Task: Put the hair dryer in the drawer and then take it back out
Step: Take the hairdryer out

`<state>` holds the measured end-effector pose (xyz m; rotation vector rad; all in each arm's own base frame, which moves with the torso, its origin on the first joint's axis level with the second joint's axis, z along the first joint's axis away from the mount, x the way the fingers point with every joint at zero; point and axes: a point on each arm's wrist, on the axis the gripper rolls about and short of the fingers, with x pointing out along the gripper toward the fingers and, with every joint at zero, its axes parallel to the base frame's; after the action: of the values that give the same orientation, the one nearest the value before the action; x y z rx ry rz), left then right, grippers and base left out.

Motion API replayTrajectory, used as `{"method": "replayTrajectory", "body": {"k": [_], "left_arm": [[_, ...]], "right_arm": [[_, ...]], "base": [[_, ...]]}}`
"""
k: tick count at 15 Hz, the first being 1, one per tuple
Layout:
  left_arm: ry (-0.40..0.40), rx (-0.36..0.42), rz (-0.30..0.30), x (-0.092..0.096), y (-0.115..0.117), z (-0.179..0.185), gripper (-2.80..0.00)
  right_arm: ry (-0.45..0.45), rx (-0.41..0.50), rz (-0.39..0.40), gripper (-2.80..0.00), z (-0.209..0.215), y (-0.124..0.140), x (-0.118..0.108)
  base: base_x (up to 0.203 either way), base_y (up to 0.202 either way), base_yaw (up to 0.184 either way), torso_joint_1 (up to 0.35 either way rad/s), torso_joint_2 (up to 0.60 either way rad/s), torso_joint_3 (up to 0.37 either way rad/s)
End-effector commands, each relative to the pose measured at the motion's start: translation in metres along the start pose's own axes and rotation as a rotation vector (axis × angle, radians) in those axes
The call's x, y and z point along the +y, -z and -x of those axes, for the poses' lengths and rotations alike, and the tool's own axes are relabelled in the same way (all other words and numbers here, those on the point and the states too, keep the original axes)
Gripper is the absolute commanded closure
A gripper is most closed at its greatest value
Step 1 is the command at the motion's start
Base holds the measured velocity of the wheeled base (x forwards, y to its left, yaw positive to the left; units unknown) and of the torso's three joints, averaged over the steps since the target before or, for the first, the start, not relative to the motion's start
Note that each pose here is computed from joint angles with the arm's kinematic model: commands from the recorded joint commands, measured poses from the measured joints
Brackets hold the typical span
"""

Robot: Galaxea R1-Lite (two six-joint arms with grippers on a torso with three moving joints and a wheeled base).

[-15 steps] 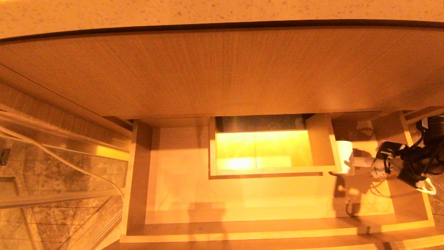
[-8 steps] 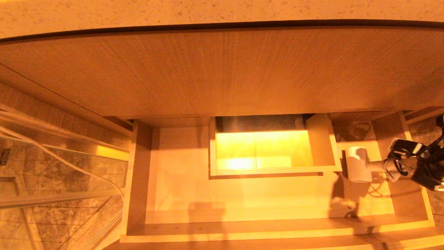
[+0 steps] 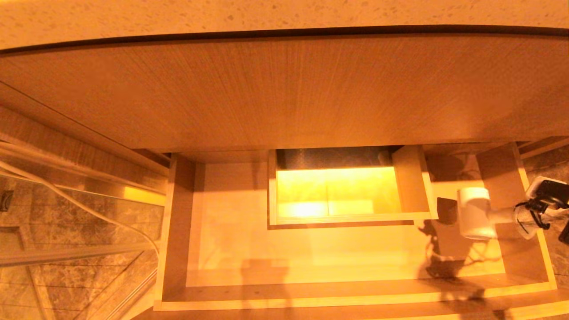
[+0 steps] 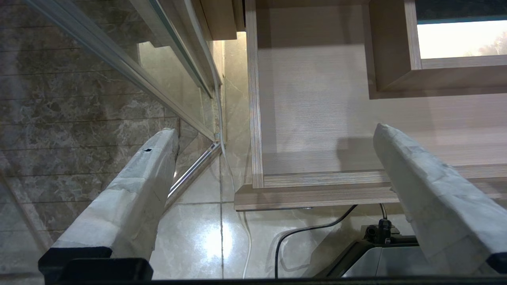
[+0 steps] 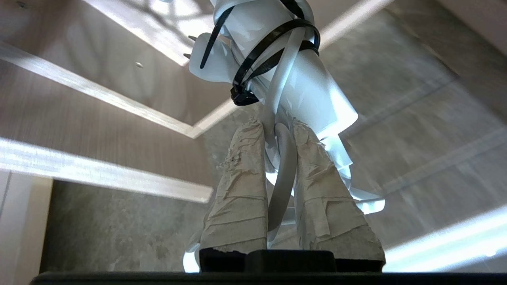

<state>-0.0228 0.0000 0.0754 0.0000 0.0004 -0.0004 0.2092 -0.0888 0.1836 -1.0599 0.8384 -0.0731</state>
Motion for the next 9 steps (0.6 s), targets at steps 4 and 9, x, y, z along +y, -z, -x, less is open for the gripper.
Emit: {"method": "replayTrajectory", "body": {"k": [4, 9], "left_arm": [[0.0, 0.0, 0.0, 0.0, 0.0, 0.0, -2.8], [0.0, 0.0, 0.0, 0.0, 0.0, 0.0, -2.8]], "right_arm": [[0.139, -0.039, -0.027, 0.0, 0.052, 0.011, 0.003], [0.269, -0.051, -0.062, 0.0, 0.094, 0.025, 0.009]], "base": [[0.0, 0.0, 0.0, 0.0, 0.0, 0.0], [0.0, 0.0, 0.0, 0.0, 0.0, 0.0]]}}
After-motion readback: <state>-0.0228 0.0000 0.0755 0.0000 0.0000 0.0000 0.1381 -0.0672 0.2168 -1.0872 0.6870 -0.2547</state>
